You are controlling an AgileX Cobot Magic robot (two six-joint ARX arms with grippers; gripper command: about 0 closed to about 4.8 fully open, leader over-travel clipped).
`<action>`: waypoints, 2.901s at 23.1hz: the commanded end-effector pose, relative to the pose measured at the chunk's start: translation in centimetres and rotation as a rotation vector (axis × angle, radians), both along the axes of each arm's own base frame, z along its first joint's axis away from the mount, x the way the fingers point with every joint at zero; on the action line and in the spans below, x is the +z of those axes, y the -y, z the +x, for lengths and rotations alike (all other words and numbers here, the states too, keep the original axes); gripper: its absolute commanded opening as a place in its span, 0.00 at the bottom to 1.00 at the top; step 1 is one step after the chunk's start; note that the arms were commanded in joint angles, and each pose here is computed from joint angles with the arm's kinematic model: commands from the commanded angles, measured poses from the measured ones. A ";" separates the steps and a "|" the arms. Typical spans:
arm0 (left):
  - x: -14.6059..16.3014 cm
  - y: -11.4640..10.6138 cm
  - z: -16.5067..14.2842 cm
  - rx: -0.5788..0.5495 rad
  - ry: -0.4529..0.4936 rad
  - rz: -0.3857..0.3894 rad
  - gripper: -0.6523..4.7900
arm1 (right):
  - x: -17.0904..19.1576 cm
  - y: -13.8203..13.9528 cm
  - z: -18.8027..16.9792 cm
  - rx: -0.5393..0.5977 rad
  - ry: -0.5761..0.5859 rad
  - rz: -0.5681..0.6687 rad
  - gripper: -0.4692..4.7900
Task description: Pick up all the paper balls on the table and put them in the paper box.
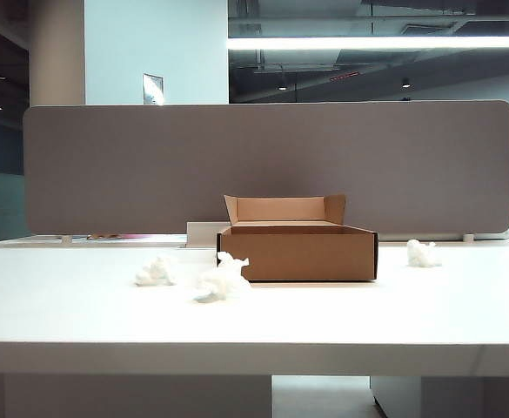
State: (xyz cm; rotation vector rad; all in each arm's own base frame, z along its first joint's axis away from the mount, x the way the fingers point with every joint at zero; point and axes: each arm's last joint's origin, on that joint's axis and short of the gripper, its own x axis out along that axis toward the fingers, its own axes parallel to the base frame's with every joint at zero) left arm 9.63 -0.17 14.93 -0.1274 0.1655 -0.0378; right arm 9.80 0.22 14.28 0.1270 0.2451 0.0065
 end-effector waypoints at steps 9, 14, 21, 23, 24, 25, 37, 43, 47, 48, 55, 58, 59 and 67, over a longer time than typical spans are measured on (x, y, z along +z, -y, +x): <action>0.0 0.0 0.0 -0.005 -0.009 0.004 0.11 | -0.1 0.0 0.0 -0.001 0.004 -0.004 0.08; 0.0 0.0 0.0 0.005 -0.002 0.005 0.11 | -0.1 0.0 0.0 0.000 0.003 -0.003 0.08; 0.1 0.0 0.0 -0.006 0.000 0.003 0.11 | 0.2 0.0 0.1 0.000 0.033 -0.003 0.08; 0.1 0.0 0.0 -0.002 0.000 -0.024 0.11 | 0.2 0.0 0.1 0.004 0.034 -0.001 0.08; 0.1 0.0 0.0 -0.004 -0.002 -0.054 0.11 | 0.2 0.0 0.1 0.003 0.034 0.003 0.08; 0.1 0.1 0.0 -0.013 -0.002 -0.073 0.11 | 0.2 0.0 0.1 0.003 0.034 0.008 0.08; 4.7 0.6 -0.9 -0.203 0.170 -0.088 0.11 | 2.0 -0.2 -0.1 0.043 0.085 0.049 0.08; 6.6 0.7 -1.3 -0.237 0.206 -0.082 0.11 | 3.6 -0.2 -0.3 0.060 0.126 0.100 0.08; 8.1 0.8 -0.9 -0.272 0.181 -0.085 0.11 | 5.0 -0.2 -0.6 0.062 0.164 0.099 0.08; 8.3 0.8 -0.7 -0.272 0.172 -0.085 0.11 | 5.2 -0.2 -0.6 0.065 0.169 0.100 0.08; 11.0 1.1 2.8 -0.365 0.096 -0.040 0.11 | 6.8 -0.3 -1.1 0.078 0.199 0.101 0.08; 11.5 1.1 4.2 -0.378 0.053 -0.045 0.11 | 6.8 -0.3 -1.1 0.079 0.190 0.102 0.08; 11.7 1.1 4.7 -0.385 0.041 -0.040 0.11 | 6.8 -0.3 -1.1 0.082 0.190 0.102 0.08; 12.8 1.2 9.2 -0.393 -0.061 -0.033 0.11 | 6.7 -0.3 -1.1 0.095 0.174 0.103 0.08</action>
